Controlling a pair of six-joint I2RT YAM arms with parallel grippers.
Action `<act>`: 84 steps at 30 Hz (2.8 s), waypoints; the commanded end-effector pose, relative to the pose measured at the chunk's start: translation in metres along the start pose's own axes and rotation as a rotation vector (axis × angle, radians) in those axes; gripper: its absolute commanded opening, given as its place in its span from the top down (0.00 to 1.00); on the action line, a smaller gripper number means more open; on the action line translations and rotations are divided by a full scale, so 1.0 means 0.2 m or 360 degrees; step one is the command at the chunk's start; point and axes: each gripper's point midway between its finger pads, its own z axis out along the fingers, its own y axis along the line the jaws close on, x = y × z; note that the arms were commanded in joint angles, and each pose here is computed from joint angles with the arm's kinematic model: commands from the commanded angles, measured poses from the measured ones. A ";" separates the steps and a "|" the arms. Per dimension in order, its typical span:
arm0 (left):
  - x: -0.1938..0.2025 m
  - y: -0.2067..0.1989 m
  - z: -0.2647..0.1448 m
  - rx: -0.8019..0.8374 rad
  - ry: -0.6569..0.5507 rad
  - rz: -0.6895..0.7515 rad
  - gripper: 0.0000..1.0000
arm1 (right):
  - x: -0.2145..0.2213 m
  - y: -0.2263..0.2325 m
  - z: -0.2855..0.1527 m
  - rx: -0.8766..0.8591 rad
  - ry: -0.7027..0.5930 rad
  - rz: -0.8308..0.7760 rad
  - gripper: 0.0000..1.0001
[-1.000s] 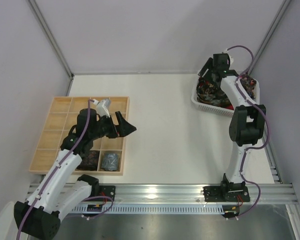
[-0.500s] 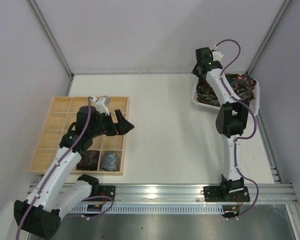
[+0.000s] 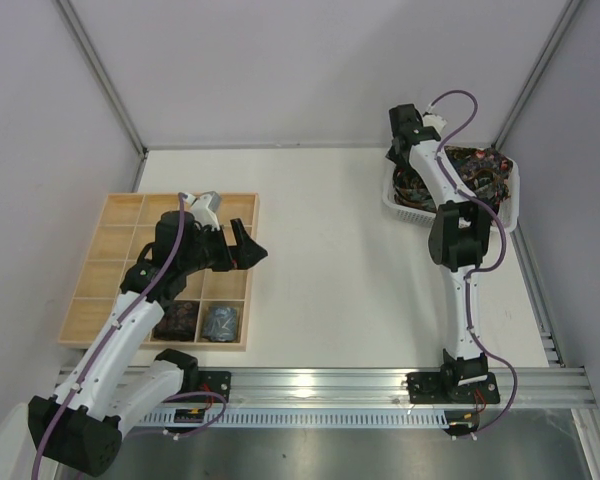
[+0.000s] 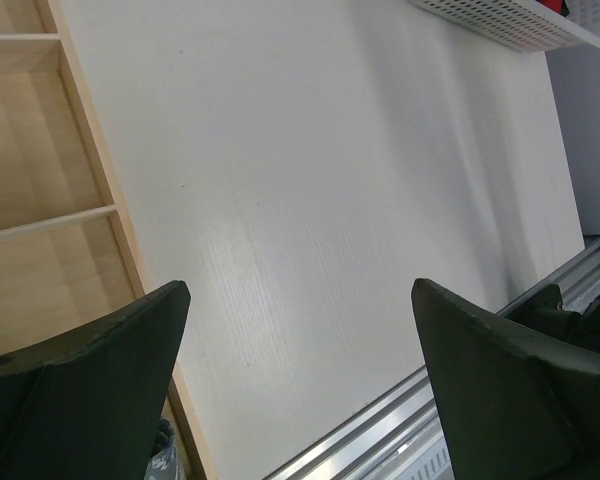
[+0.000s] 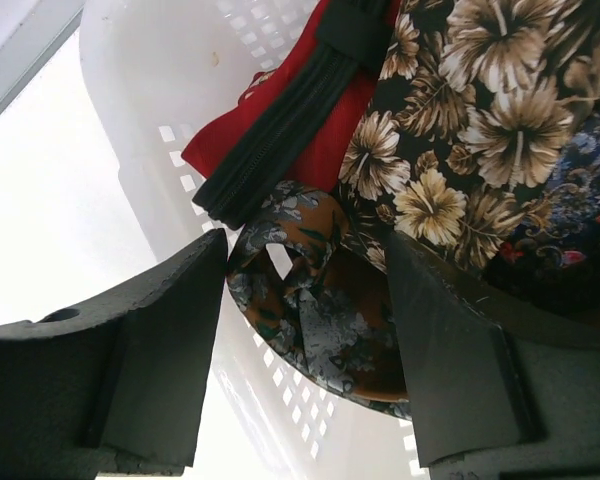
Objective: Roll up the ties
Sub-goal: Grab a tie with the right arm, then flatten the tie
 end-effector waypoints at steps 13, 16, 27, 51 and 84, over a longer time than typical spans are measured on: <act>-0.07 -0.03 -0.04 -0.0005 -0.0061 0.0082 0.00 | -0.05 0.04 0.06 -0.0001 -0.0042 0.0173 0.48; -0.06 -0.03 -0.04 -0.0006 -0.0059 0.0084 0.00 | -0.05 0.05 0.07 -0.0011 -0.0041 0.0198 0.51; -0.12 -0.07 -0.08 0.0020 -0.0116 0.0098 0.00 | -0.34 0.20 -0.22 -0.0265 -0.0171 0.0175 1.00; -0.20 -0.43 -0.29 0.0521 -0.0238 -0.0301 0.00 | -1.13 -0.23 -3.16 -0.2725 -0.1016 0.0025 1.00; -0.61 -0.97 -0.25 0.0465 -0.0539 0.0229 0.00 | -0.18 -0.34 -2.14 -0.1405 -0.0033 0.0095 1.00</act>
